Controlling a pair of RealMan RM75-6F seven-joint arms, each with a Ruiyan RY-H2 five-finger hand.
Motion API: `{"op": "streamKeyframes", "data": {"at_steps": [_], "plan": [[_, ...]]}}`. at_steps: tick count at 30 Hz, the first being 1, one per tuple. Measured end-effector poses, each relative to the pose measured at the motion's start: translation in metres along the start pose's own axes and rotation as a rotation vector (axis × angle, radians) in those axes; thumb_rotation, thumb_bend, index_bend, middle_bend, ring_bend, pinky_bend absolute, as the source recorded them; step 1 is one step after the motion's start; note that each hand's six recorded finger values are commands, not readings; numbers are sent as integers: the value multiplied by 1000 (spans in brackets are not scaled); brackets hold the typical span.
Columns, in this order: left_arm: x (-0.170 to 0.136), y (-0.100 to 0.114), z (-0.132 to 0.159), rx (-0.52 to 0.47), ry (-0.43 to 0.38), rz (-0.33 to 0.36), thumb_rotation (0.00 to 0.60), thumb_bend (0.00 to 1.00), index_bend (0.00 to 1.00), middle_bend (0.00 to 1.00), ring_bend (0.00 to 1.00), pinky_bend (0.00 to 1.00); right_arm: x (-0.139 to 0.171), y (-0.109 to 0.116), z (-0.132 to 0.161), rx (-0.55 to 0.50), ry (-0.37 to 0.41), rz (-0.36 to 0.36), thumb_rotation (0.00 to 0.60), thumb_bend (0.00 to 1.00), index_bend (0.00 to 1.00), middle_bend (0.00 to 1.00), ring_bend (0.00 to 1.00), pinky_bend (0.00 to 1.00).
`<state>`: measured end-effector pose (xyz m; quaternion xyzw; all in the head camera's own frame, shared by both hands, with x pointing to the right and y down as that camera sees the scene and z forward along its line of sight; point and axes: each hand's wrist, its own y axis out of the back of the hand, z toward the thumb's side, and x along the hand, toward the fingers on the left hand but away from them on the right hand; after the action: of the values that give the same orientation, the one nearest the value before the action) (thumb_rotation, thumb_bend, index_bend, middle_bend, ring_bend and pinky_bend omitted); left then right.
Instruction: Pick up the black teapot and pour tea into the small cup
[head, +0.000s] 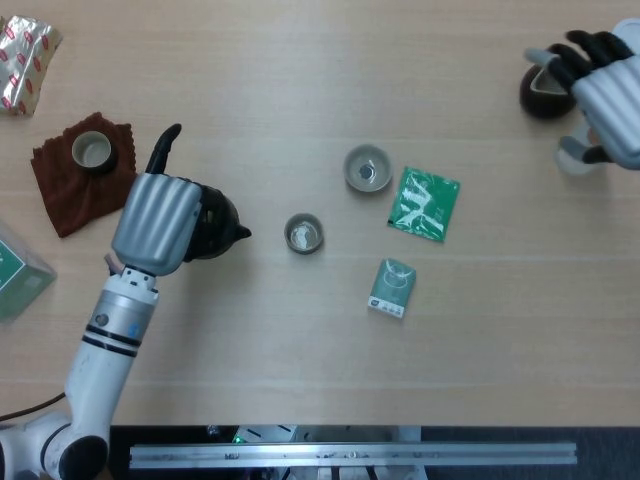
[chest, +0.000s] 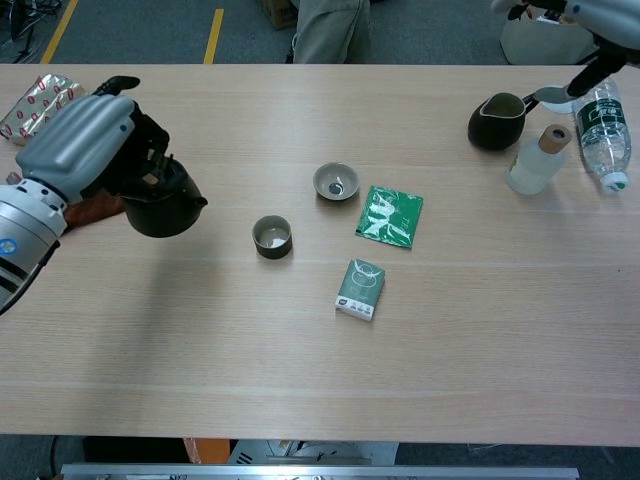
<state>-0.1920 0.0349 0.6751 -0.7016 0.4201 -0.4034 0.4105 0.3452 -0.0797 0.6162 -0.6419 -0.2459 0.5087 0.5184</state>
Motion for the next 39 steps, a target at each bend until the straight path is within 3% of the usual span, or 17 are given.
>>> {"op": "streamKeyframes", "data": {"at_steps": [14,39], "plan": [[20,-17,12,42,6,-16,572,302,873,975,772,56,48,-12,-56,-5,-104,3,600,184,145,213,115,164],[38,-50,33,148,-34,-24,583,302,873,975,771,56,79,-18,-90,-38,-197,5,600,185,145,213,115,164]]}}
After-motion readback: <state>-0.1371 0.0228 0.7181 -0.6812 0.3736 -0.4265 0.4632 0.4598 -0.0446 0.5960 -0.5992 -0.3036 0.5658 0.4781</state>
